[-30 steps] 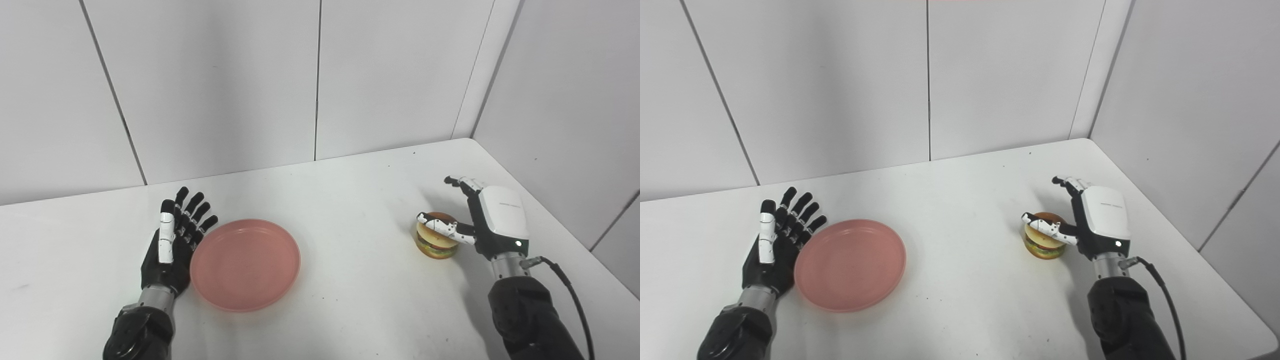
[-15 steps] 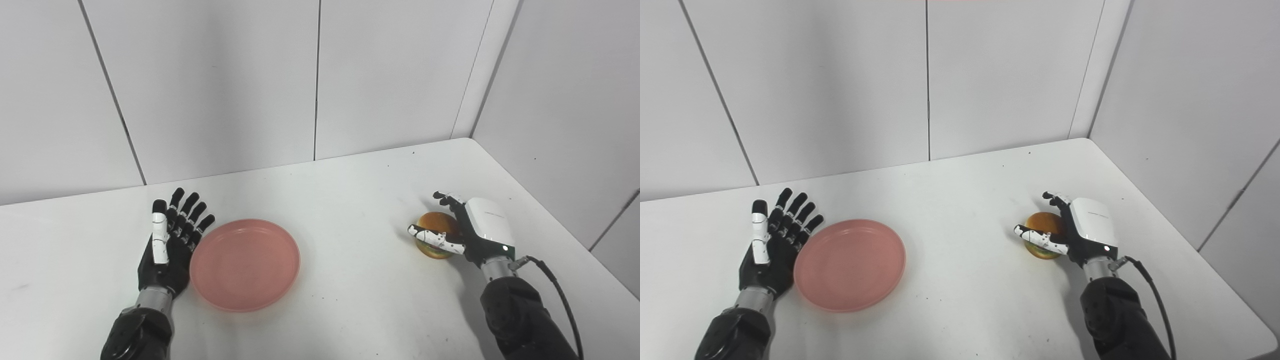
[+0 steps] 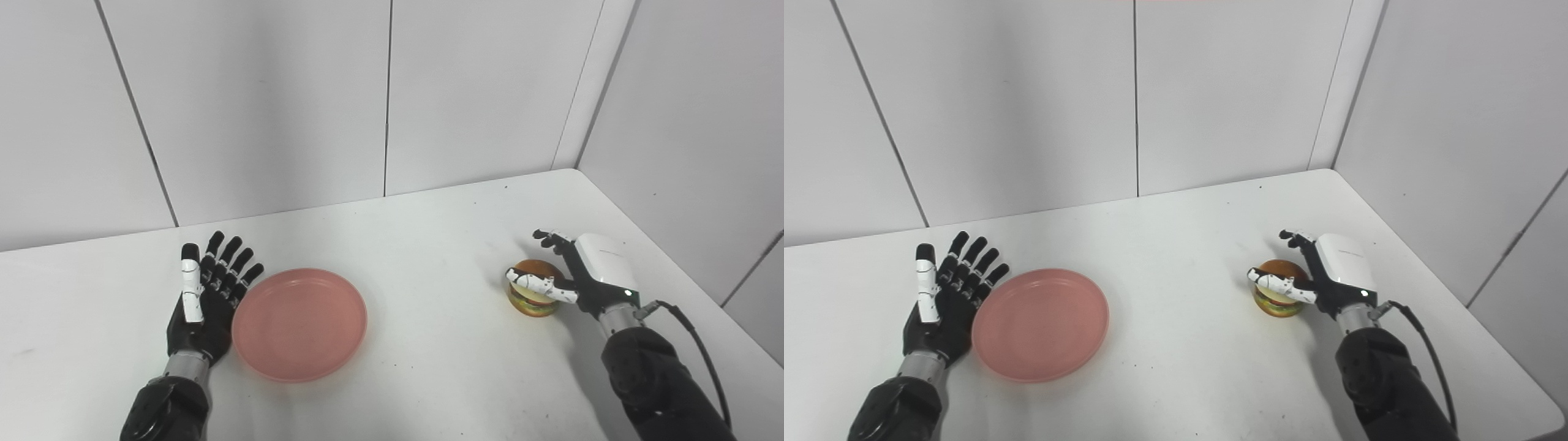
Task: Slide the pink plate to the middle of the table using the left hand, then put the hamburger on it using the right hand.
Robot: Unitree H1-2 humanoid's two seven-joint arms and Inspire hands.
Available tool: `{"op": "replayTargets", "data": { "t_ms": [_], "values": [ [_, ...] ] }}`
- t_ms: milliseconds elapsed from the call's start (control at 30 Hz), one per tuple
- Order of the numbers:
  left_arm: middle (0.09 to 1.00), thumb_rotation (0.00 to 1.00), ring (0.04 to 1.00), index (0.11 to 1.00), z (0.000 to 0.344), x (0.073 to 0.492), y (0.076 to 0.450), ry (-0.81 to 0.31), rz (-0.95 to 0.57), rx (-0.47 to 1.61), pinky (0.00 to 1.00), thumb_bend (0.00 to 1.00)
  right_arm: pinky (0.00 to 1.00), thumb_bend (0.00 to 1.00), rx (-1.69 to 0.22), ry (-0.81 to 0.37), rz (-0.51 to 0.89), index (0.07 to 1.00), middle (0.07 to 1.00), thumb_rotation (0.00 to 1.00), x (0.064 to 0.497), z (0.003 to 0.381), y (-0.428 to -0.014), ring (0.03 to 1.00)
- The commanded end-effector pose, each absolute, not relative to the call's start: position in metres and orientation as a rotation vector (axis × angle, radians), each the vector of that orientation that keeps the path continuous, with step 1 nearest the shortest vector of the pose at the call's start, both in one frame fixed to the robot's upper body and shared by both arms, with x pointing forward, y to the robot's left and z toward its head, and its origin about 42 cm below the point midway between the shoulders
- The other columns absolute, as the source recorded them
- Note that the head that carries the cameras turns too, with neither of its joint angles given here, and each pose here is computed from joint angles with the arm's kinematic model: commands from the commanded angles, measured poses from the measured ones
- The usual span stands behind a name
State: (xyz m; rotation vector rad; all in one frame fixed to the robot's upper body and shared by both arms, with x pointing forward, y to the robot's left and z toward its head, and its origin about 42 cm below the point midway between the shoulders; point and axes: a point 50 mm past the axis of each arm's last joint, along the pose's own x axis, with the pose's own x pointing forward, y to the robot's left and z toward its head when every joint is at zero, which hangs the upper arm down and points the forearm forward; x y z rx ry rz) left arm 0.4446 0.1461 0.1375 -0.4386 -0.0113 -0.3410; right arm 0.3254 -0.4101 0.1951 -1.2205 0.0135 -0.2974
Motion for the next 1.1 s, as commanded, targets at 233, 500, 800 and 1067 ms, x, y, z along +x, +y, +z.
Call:
{"op": "replayTargets", "data": {
  "t_ms": [233,500,800,1067],
  "values": [
    [0.97,0.84,0.944,1.0,0.145,0.447,0.139,-0.003,-0.35,-0.462,0.86,0.9,0.63,0.7,-1.248,-0.078,-0.298,0.738,0.756,0.87,0.331,0.221,-0.413,0.734],
    [0.968,0.84,0.955,1.0,0.152,0.447,0.138,-0.009,-0.352,-0.458,0.87,0.91,0.57,0.66,-1.187,-0.077,-0.275,0.724,0.716,0.84,0.332,0.223,-0.407,0.668],
    [0.973,0.84,0.954,1.0,0.148,0.446,0.136,0.008,-0.352,-0.464,0.89,0.88,0.51,0.63,-1.127,-0.127,-0.24,0.714,0.693,0.83,0.32,0.234,-0.388,0.622],
    [0.964,0.85,0.947,1.0,0.148,0.444,0.134,0.006,-0.352,-0.444,0.88,0.87,0.55,0.64,-1.178,-0.088,-0.213,0.738,0.727,0.82,0.325,0.228,-0.384,0.658]
  ]
}}
